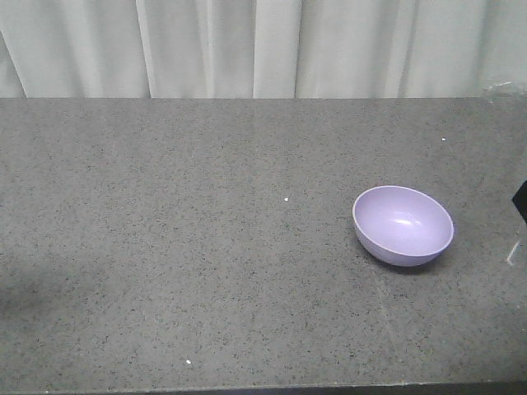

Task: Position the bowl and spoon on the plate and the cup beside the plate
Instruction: 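Lower the left gripper over the pale green spoon, right gripper over bowl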

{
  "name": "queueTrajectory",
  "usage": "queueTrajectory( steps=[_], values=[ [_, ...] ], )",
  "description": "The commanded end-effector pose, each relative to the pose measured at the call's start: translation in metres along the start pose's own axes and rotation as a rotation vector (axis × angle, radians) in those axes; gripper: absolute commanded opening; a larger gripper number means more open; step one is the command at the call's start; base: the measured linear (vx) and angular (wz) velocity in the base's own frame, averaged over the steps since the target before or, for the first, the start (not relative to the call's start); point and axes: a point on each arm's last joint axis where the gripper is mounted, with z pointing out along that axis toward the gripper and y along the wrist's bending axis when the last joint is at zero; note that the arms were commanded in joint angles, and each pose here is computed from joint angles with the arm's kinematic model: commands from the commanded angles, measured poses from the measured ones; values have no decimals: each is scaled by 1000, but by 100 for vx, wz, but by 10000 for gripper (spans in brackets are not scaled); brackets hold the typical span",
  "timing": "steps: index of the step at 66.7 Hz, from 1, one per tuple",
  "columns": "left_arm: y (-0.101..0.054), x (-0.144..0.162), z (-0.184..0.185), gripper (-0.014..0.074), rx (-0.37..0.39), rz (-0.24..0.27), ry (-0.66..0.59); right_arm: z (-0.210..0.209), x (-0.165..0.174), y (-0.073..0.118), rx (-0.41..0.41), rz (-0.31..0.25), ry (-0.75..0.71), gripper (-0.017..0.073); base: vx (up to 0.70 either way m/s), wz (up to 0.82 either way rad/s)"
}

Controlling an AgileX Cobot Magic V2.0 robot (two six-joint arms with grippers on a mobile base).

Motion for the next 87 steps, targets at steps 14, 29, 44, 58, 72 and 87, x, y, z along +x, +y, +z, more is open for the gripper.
queueTrajectory(
  steps=[14,29,44,58,72,87],
  values=[
    [7,-27,84,332,-82,-31,169,5,-11,-1,16,-14,-23,589,0,0],
    [22,-12,147,332,-23,-138,328,5,-11,-1,16,-14,-23,589,0,0],
    [19,-4,187,332,64,-203,369,5,-10,-1,15,-14,-21,589,0,0],
    [11,10,224,332,118,-216,461,5,-9,0,1,-14,0,589,0,0],
    [9,15,242,332,110,-215,460,5,-7,1,-9,-14,15,589,0,0],
    [10,12,245,332,105,-217,419,5,-7,1,-9,-13,14,589,0,0]
  ],
)
